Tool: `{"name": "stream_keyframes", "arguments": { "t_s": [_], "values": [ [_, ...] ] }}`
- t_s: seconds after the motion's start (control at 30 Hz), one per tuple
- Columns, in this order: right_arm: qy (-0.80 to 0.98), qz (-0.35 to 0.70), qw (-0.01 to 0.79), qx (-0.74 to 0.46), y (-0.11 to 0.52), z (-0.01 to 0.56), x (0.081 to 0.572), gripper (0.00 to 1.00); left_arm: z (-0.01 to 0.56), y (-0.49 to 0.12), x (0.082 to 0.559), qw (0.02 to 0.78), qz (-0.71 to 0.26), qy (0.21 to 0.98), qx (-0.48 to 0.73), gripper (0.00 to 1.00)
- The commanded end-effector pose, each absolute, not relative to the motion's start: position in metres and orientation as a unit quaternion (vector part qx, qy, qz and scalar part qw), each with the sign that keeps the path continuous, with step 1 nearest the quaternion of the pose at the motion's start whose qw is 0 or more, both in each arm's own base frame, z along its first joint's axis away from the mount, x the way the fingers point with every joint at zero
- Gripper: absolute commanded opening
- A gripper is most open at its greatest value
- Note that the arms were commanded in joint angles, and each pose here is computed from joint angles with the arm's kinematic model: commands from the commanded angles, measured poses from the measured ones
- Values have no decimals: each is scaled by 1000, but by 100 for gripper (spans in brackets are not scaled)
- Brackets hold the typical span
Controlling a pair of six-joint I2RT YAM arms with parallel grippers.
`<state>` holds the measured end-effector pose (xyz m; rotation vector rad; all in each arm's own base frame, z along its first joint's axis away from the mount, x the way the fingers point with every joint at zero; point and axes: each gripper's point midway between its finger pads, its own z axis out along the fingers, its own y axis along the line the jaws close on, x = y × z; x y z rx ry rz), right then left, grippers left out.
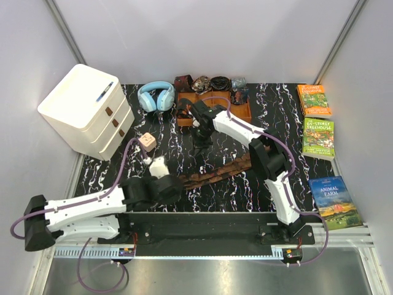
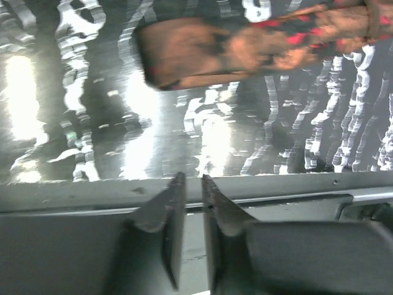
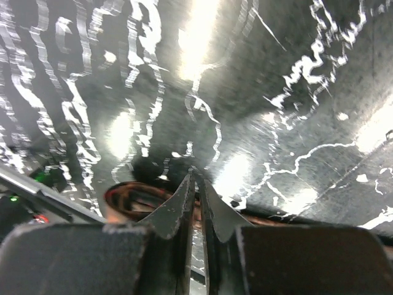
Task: Roll the ties
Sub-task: Roll the tie at the center of the board.
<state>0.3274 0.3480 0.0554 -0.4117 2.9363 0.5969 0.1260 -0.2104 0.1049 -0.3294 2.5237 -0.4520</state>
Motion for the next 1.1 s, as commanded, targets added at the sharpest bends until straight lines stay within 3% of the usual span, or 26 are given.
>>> {"name": "stream_keyframes", "arguments": {
  "t_s": [0.0, 0.03, 0.5, 1.07],
  "values": [
    [960, 223, 64, -155, 373, 67, 328, 14, 78, -196, 125, 278, -142, 940, -141, 4],
    [962, 214, 59, -158, 373, 63, 324, 14, 76, -200, 125, 274, -144, 940, -140, 0],
    [969, 137, 3, -208, 366, 15, 288, 12, 37, -250, 147, 285, -54, 952, -100, 0],
    [965, 151, -85, -197, 342, 11, 234, 13, 2, -230, 177, 326, 9, 937, -126, 0]
  ]
}}
